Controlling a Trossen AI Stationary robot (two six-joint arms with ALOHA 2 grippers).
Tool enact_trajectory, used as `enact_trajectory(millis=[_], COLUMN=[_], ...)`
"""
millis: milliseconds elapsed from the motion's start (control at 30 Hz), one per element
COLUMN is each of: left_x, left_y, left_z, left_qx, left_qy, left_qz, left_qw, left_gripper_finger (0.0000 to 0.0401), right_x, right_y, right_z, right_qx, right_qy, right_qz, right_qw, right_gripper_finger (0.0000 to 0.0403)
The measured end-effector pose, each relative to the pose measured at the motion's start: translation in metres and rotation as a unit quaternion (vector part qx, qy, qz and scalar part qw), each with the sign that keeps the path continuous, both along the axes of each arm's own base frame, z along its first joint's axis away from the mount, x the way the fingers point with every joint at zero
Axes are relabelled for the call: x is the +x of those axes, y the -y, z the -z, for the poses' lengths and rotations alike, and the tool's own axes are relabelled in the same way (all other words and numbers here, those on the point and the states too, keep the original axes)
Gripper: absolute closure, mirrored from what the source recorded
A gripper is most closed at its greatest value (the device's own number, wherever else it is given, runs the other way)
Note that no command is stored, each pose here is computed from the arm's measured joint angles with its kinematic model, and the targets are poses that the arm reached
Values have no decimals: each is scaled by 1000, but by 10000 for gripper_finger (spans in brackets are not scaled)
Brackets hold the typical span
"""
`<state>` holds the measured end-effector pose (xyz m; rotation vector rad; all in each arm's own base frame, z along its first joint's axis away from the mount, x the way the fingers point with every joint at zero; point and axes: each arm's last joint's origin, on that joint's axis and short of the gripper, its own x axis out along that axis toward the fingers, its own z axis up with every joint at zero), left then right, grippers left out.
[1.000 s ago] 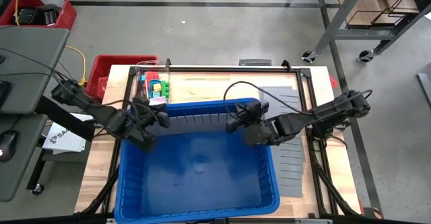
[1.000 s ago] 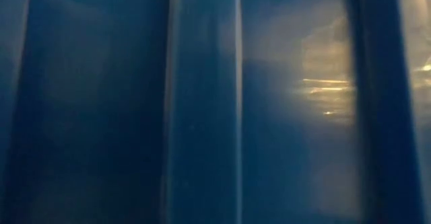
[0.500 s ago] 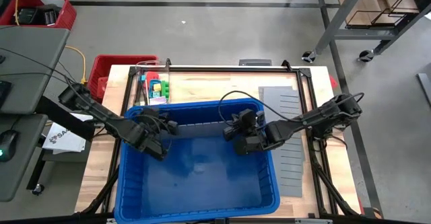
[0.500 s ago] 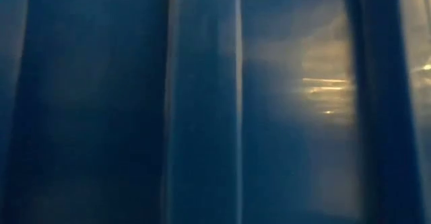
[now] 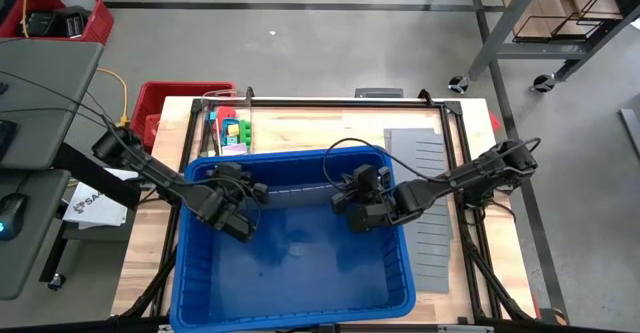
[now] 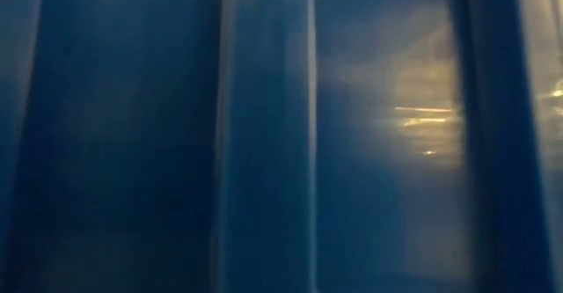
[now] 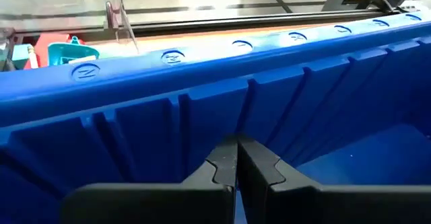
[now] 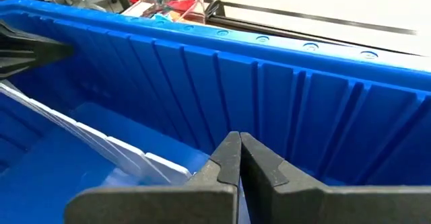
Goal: Sort blocks
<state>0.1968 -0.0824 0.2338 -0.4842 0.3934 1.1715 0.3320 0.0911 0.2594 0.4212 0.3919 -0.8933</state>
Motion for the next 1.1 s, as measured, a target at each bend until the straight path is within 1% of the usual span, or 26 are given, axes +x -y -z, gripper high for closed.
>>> enact_trajectory(millis=[133, 200, 300, 400, 467, 533, 600, 633, 700, 733, 767, 833, 900, 933, 967, 1000, 1033, 1100], left_x=[-6, -12, -19, -25, -29, -32, -35, -37, -38, -38, -38, -38, -37, -37, -37, -36, -36, -34], left_y=[-3, -7, -12, -17, -19, -21, -22, -22, -21, -19, -18, -14, -10, -7, -5, -4, -3, -2], left_z=[-11, -23, -44, -68, -83, -99, -114, -121, -134, -139, -144, -154, -162, -165, -167, -168, -168, -167], left_qx=[-11, 0, 36, 77, 94, 98, 85, 73, 43, 30, 16, -4, 0, 11, 22, 30, 34, 30], left_qy=[13, 9, 12, 25, 26, 18, 6, -2, -9, -13, -10, 12, 32, 37, 38, 36, 35, 37], left_qz=[-1, 5, 28, 53, 73, 100, 138, 164, 231, 272, 316, 399, 466, 491, 508, 517, 519, 514], left_qw=[1000, 1000, 999, 995, 992, 990, 987, 984, 972, 962, 948, 917, 884, 870, 860, 855, 853, 857], left_gripper_finger=[401, 401, 401, 401, 401, 400, 399, 397, 395, 394, 394, 396, 399, 400, 400, 400, 400, 400], right_x=[-6, -13, -25, -42, -54, -68, -84, -93, -113, -123, -133, -149, -163, -168, -173, -178, -180, -185], right_y=[1, 2, 6, 12, 15, 18, 20, 21, 21, 19, 16, 8, -2, -7, -12, -18, -24, -36], right_z=[-12, -25, -46, -71, -86, -98, -107, -110, -110, -110, -108, -105, -101, -98, -94, -90, -84, -68], right_qx=[1, -16, -54, -76, -64, -31, 25, 57, 125, 156, 187, 241, 279, 294, 302, 308, 309, 311], right_qy=[25, 38, 39, 32, 29, 20, 17, 15, -6, -22, -43, -85, -131, -157, -183, -208, -227, -257], right_qz=[5, 6, -6, -36, -81, -154, -216, -231, -244, -251, -259, -273, -288, -288, -283, -273, -266, -245], right_qw=[1000, 999, 998, 996, 994, 987, 976, 971, 962, 955, 947, 927, 907, 898, 892, 887, 884, 882], right_gripper_finger=[403, 403, 403, 403, 403, 403, 402, 401, 395, 392, 389, 384, 383, 384, 387, 392, 397, 400])
